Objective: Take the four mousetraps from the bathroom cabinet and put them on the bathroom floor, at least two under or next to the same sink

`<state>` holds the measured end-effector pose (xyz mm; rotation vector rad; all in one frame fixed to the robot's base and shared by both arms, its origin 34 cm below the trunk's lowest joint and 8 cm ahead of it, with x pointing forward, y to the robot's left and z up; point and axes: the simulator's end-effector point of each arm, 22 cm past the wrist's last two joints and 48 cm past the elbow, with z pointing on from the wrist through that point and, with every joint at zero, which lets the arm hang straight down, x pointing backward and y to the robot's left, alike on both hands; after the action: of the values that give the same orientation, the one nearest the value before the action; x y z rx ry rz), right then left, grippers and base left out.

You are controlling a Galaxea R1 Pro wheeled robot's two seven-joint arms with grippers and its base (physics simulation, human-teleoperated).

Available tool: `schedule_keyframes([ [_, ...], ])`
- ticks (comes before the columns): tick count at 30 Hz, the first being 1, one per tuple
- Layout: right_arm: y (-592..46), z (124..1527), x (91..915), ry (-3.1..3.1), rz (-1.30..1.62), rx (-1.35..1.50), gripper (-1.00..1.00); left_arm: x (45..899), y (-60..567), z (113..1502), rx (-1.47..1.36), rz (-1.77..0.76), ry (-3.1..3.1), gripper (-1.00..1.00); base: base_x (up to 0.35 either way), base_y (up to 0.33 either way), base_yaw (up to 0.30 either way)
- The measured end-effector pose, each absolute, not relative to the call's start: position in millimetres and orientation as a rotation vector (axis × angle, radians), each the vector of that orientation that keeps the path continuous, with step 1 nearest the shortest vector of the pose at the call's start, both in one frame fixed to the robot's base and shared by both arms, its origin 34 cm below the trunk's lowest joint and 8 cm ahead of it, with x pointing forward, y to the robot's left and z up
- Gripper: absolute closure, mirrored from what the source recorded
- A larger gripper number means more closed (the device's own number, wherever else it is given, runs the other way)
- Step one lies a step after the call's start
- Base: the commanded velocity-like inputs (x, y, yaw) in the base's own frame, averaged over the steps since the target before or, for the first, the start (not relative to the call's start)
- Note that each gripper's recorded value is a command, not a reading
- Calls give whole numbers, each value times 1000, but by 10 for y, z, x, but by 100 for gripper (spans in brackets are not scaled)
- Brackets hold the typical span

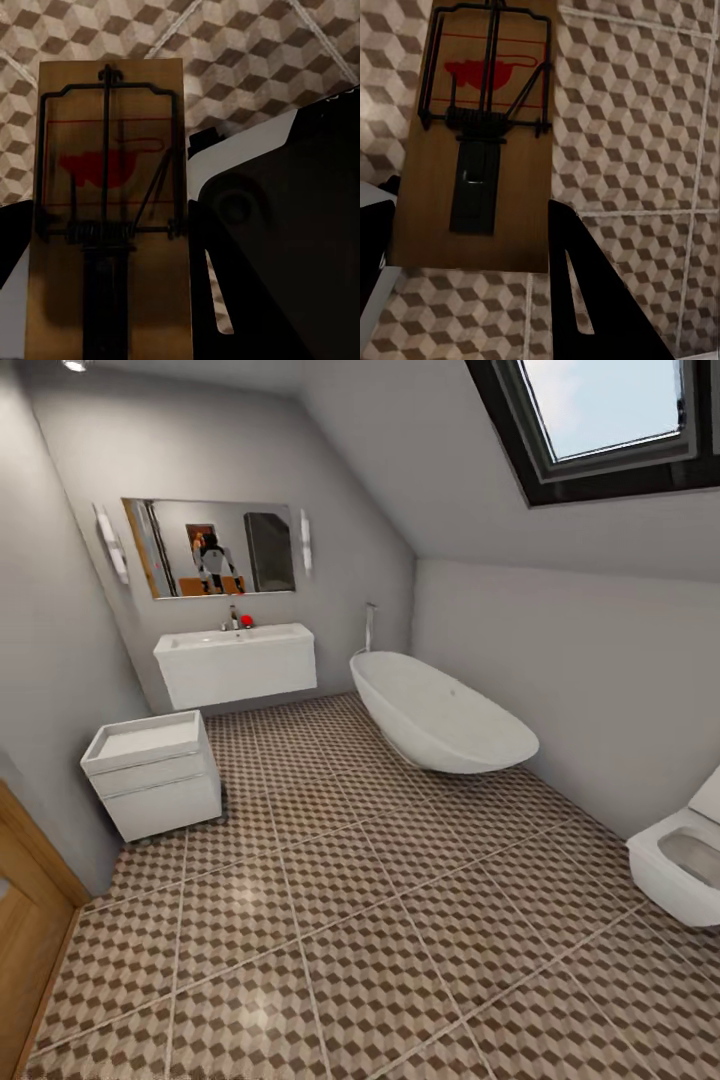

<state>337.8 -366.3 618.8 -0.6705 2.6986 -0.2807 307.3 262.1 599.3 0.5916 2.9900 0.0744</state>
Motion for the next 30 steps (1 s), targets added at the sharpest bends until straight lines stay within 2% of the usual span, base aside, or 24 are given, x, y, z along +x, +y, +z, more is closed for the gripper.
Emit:
schedule_keyframes([
  [6,-3670,6193,3386,2697,-284,-668,100,3083,2619,5998,592,75,2987,100,0,0,135],
  [24,-3687,6200,3394,2692,-288,-670,100,3083,2592,5998,592,68,2987,100,7,0,4],
  [30,-3670,6199,3393,2692,-284,-671,100,3079,2598,6000,592,70,2988,100,213,0,0],
])
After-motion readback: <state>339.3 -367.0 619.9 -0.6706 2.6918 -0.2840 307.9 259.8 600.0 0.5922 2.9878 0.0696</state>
